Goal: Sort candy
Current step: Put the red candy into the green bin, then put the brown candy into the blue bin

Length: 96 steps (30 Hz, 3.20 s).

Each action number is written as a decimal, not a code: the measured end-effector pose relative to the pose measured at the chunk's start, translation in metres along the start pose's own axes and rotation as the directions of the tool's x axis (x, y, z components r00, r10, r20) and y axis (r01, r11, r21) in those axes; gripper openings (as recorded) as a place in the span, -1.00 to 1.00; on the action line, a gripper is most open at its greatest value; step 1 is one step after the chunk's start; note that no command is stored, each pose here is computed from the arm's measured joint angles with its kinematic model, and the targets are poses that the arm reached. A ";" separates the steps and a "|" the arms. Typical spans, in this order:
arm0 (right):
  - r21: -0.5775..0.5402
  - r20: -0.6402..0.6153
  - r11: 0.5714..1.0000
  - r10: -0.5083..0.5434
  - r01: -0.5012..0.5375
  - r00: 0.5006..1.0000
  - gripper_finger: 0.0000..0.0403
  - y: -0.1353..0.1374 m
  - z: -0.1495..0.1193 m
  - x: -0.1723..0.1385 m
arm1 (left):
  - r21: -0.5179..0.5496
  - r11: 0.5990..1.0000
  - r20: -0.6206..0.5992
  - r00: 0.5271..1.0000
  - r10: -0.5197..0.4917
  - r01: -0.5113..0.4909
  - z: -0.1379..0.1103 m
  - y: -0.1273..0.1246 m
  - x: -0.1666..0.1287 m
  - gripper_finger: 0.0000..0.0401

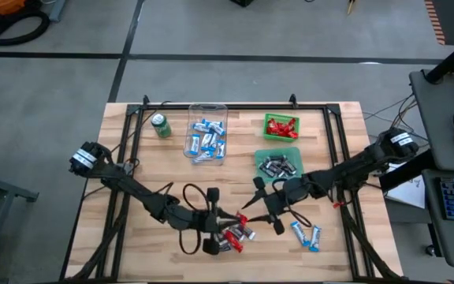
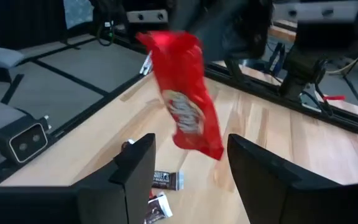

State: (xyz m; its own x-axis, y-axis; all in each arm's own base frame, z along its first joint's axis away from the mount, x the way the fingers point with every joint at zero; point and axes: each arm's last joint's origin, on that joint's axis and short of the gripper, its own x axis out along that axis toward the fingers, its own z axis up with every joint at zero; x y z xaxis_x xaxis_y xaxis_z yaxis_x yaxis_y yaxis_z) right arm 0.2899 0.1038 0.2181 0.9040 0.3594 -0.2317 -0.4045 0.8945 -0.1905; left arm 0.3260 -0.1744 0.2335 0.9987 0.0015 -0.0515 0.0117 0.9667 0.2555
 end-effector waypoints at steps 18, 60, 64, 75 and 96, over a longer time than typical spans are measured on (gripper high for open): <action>-0.021 0.027 1.000 0.009 -0.008 1.000 -0.18 -0.002 0.011 0.012 | -0.067 0.996 0.086 0.994 0.069 -0.064 -0.023 0.007 0.013 -0.99; -0.113 -0.729 0.552 -0.611 0.826 0.308 -0.86 -0.168 -0.040 -0.104 | -0.161 0.815 -0.174 0.829 0.532 -0.557 -0.022 0.000 -0.013 -0.21; -0.087 -0.768 0.495 -0.586 0.864 0.259 -0.85 -0.197 -0.055 -0.130 | -0.165 0.815 -0.174 0.830 0.530 -0.556 -0.022 -0.001 -0.013 -0.21; 0.152 -0.813 0.428 -0.459 0.891 0.359 -0.45 -0.225 -0.083 -0.158 | -0.180 0.812 -0.175 0.830 0.529 -0.555 -0.022 -0.001 -0.013 -0.21; 0.397 -0.707 0.505 -0.364 0.767 0.606 -0.30 -0.200 -0.052 -0.147 | -0.215 0.902 -0.254 0.913 0.319 -0.375 -0.036 -0.010 -0.014 -0.21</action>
State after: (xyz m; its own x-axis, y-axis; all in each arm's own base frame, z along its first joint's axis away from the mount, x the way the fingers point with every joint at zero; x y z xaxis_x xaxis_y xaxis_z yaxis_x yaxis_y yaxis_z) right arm 0.2306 -0.1423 0.2406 0.5968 -0.2958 -0.7458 0.5439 0.8326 0.1050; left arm 0.3100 -0.1751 0.1973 0.9027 0.3752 -0.2107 -0.3751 0.9260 0.0423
